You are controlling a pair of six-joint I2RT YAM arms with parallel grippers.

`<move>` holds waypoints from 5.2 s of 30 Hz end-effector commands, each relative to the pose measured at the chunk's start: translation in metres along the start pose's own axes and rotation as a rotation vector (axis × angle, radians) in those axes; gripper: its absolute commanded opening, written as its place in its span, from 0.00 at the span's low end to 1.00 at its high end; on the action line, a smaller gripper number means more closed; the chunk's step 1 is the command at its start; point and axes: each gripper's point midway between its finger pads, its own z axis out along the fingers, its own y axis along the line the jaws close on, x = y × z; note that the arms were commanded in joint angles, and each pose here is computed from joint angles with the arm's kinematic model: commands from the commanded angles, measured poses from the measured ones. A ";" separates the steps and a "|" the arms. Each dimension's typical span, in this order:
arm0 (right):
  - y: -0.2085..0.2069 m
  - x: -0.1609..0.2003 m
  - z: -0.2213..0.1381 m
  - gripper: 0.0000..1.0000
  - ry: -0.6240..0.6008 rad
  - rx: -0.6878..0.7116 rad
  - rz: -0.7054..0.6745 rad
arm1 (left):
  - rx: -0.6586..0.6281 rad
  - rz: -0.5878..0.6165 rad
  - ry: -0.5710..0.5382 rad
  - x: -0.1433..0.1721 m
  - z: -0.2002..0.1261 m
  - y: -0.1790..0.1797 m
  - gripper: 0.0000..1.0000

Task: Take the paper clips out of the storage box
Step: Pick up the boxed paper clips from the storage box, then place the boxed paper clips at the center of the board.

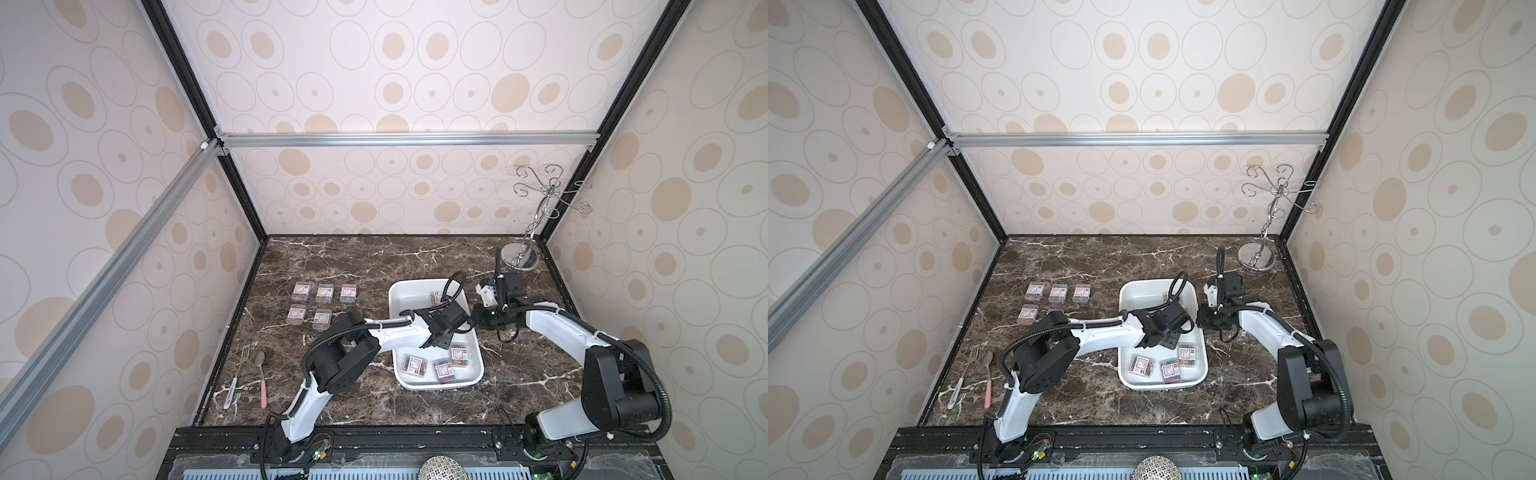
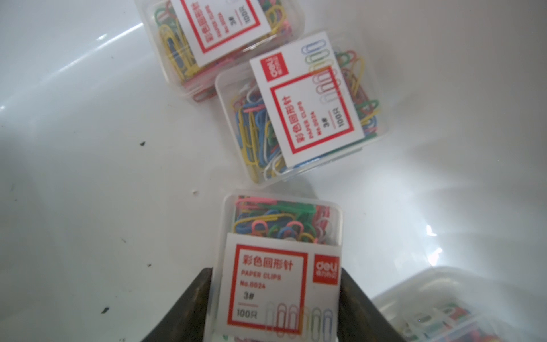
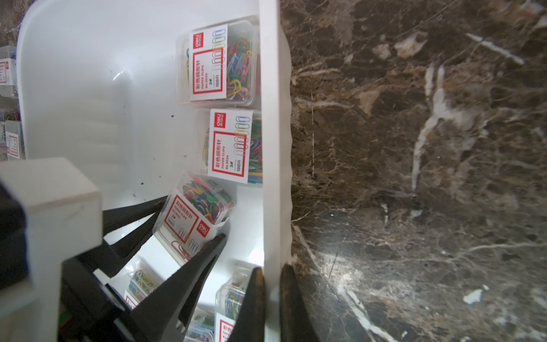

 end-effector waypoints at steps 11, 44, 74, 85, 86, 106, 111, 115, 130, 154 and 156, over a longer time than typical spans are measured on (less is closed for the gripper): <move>0.001 0.000 0.004 0.09 0.015 -0.014 -0.006 | -0.009 -0.001 -0.045 -0.020 -0.021 0.001 0.54; 0.001 0.004 0.005 0.08 0.020 -0.021 -0.007 | -0.028 0.025 -0.120 -0.058 -0.054 0.017 0.55; 0.000 0.003 0.007 0.08 0.027 -0.018 -0.003 | -0.194 -0.097 -0.166 -0.066 -0.100 0.149 0.56; -0.001 0.002 0.006 0.08 0.027 -0.010 -0.003 | -0.279 -0.204 -0.153 -0.033 -0.108 0.220 0.55; -0.001 0.002 0.006 0.08 0.028 -0.010 -0.004 | -0.285 -0.213 -0.151 -0.029 -0.108 0.225 0.56; -0.002 0.001 0.003 0.08 0.028 0.006 -0.011 | -0.354 -0.238 -0.099 0.028 -0.081 0.277 0.55; -0.002 0.001 0.002 0.08 0.030 0.006 -0.010 | -0.343 -0.229 -0.066 0.040 -0.072 0.283 0.55; -0.002 0.001 0.002 0.08 0.033 0.009 -0.013 | -0.326 -0.219 -0.061 0.043 -0.068 0.285 0.56; -0.002 0.001 0.001 0.08 0.034 0.011 -0.010 | -0.267 -0.217 0.029 0.057 -0.041 0.287 0.56; -0.002 -0.002 0.002 0.08 0.031 0.012 -0.015 | -0.256 -0.256 0.072 0.059 -0.036 0.286 0.56; -0.002 -0.002 0.003 0.08 0.034 0.012 -0.015 | -0.250 -0.257 0.077 0.061 -0.035 0.285 0.56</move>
